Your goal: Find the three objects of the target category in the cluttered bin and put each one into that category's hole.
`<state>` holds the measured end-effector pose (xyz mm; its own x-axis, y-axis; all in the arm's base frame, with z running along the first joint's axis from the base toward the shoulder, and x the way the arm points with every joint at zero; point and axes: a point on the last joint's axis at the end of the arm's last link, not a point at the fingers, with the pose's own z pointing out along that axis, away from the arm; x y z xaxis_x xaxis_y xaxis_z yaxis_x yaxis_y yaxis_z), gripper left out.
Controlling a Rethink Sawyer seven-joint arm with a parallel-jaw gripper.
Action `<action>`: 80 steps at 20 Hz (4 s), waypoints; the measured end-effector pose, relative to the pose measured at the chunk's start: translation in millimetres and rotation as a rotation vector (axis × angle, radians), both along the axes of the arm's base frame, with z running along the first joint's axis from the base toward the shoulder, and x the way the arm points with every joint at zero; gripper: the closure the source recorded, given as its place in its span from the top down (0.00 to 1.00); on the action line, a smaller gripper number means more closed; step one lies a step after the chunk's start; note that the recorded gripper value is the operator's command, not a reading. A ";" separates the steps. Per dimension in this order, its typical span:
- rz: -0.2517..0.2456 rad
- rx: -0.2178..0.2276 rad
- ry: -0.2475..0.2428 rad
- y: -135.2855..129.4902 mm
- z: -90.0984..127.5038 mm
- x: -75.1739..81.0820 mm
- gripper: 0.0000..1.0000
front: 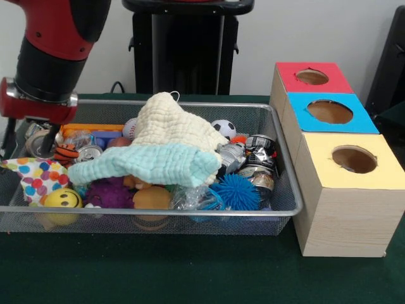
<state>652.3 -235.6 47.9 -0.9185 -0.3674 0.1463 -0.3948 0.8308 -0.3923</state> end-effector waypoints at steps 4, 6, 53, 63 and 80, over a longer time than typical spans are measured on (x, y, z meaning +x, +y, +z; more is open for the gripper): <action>-0.025 -0.014 -0.021 -23.0 -1.5 7.0 1.00; -0.041 -0.012 -0.026 -33.6 -6.6 6.7 1.00; -0.315 0.266 0.026 -25.8 -58.5 -25.3 1.00; -0.230 0.251 -0.071 -20.5 -75.0 -16.2 1.00; -0.387 0.404 -0.129 -35.9 -107.6 -24.5 1.00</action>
